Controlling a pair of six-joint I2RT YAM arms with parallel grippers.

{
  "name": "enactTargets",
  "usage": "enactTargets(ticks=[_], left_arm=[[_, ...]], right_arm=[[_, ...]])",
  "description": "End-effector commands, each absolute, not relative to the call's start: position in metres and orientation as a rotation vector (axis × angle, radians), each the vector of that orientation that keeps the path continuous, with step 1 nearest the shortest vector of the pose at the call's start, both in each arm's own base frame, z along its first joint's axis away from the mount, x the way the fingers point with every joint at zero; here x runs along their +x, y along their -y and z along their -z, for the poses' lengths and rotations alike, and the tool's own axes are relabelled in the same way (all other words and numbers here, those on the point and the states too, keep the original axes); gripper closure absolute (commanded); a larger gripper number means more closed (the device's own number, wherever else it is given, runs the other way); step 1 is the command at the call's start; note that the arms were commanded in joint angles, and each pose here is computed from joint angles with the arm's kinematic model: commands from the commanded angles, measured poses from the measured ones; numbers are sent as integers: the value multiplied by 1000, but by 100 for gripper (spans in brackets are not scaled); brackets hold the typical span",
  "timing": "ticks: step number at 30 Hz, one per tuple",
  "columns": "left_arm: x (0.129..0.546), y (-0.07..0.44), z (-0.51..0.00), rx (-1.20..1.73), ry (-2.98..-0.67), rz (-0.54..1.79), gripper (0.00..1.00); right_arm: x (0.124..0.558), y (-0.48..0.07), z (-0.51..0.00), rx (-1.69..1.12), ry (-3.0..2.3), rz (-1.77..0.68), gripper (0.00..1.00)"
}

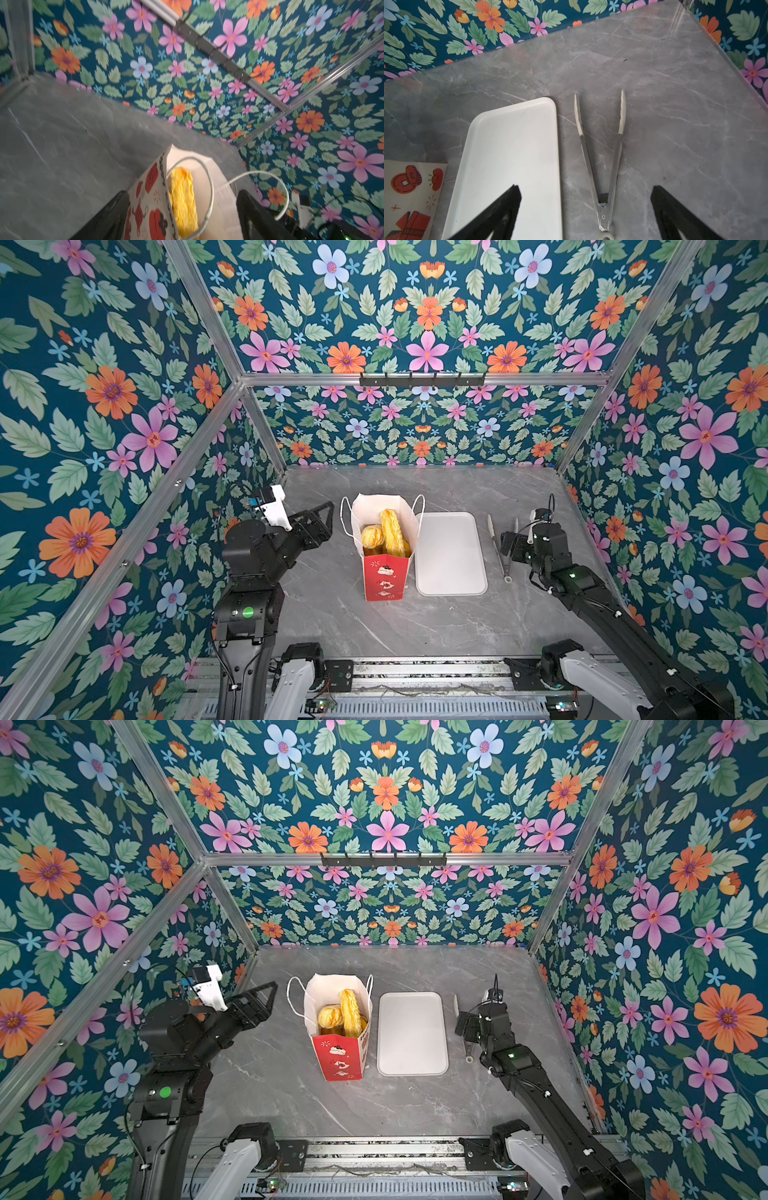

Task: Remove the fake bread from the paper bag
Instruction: 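Reach left gripper to the paper bag rim while right gripper moves over tongs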

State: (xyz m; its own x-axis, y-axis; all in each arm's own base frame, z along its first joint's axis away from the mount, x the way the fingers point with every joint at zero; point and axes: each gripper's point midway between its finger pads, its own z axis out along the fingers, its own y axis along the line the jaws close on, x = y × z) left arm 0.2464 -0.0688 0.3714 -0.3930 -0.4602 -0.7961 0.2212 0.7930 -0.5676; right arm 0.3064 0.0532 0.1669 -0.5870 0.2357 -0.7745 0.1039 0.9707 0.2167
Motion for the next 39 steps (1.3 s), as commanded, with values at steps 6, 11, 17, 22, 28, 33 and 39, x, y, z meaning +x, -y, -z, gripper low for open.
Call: enactTargets(ticks=[6, 11, 17, 22, 28, 33, 39], left_arm=[[227, 100, -337, -36, -2011, 899, 16], [226, 102, -323, 11, -2065, 861, 15], [242, 104, -301, -8, -2123, 817, 16], [263, 114, -289, -15, -2179, 633, 17], [287, 115, -276, -79, -2209, 508, 20], [297, 111, -274, -128, -2205, 462, 27], [305, 118, -272, -160, -2201, 501, 47]], right_arm=[[299, -55, -155, 256, -2266, -199, 1], [296, -55, -151, 269, -2277, -202, 1], [298, -57, -142, 268, -2306, -203, 1], [300, -57, -135, 276, -2327, -198, 1], [297, -54, -129, 273, -2336, -169, 1], [294, -51, -123, 274, -2348, -146, 1], [296, -51, -115, 273, -2364, -135, 1]])
